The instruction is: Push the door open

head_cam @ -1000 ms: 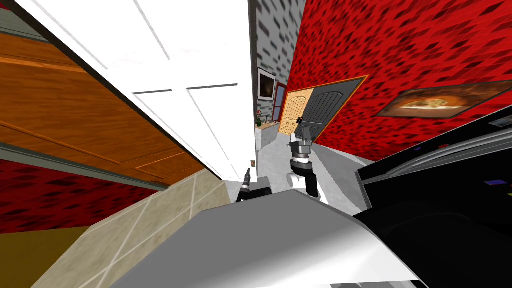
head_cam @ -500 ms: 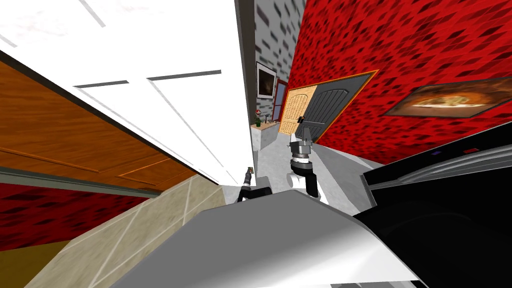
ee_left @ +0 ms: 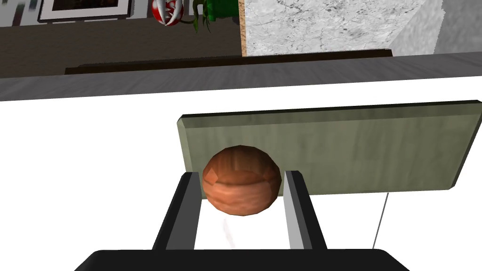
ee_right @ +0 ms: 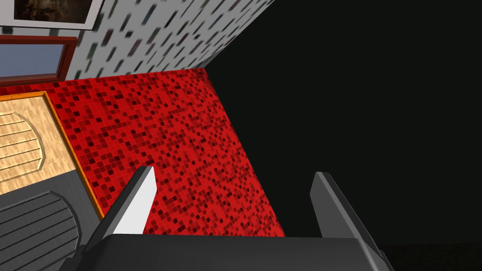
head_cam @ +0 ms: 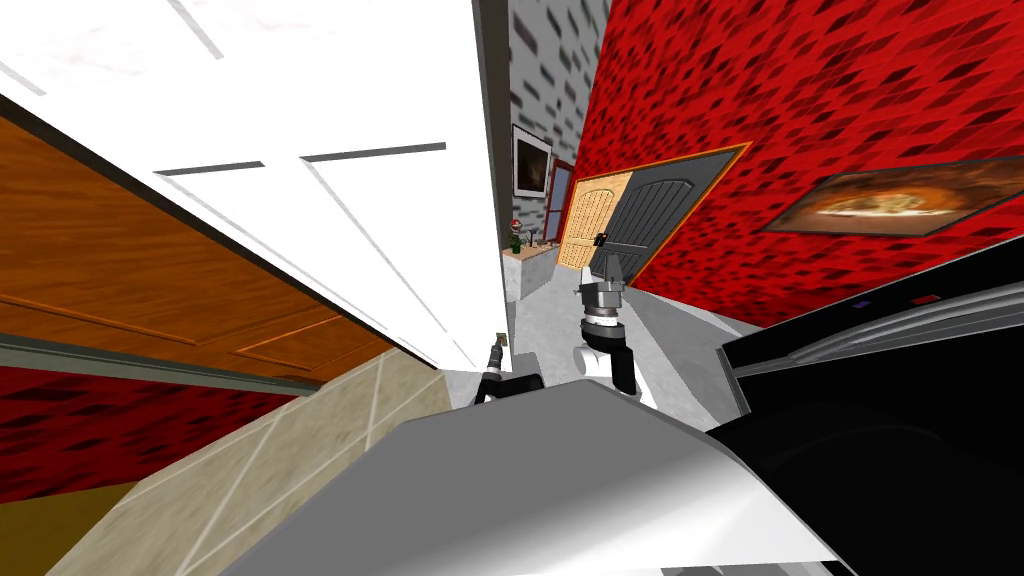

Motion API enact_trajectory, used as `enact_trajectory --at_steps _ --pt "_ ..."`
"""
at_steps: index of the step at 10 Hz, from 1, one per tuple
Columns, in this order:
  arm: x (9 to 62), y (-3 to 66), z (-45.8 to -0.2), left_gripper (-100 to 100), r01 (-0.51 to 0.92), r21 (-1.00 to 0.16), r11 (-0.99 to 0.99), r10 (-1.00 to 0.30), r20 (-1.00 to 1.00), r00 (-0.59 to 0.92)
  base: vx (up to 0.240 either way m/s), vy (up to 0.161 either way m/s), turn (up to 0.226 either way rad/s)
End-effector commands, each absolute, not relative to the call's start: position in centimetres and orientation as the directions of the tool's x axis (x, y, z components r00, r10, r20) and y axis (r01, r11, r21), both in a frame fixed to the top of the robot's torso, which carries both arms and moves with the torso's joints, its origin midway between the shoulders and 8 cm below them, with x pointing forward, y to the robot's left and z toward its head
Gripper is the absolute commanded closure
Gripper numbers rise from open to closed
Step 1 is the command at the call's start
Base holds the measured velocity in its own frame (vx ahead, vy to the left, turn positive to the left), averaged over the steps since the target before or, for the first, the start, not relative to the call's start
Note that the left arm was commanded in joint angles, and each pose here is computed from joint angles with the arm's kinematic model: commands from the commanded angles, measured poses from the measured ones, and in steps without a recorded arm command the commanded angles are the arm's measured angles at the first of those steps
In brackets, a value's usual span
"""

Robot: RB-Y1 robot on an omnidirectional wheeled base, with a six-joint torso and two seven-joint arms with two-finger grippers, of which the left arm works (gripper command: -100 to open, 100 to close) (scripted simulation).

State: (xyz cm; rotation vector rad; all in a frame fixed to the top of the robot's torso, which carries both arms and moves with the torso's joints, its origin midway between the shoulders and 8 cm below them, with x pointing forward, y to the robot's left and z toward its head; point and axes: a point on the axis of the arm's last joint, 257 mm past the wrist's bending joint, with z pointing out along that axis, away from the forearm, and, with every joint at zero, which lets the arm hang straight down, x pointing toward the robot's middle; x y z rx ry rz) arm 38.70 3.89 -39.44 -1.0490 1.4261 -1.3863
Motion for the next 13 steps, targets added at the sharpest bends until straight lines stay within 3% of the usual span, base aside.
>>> enact_trajectory --at_steps 1,6,13 --pt "38.8 3.9 -39.3 100 0.004 -1.0 0.026 -0.962 -0.026 -0.271 0.0 0.0 0.0" --pt "40.4 9.2 -40.0 100 -0.003 -0.998 0.06 -0.981 -0.058 -0.187 0.154 -0.142 0.072" --pt "41.8 10.6 -39.7 100 -0.004 -1.0 0.02 -0.994 -0.019 -0.108 0.153 -0.113 0.078"
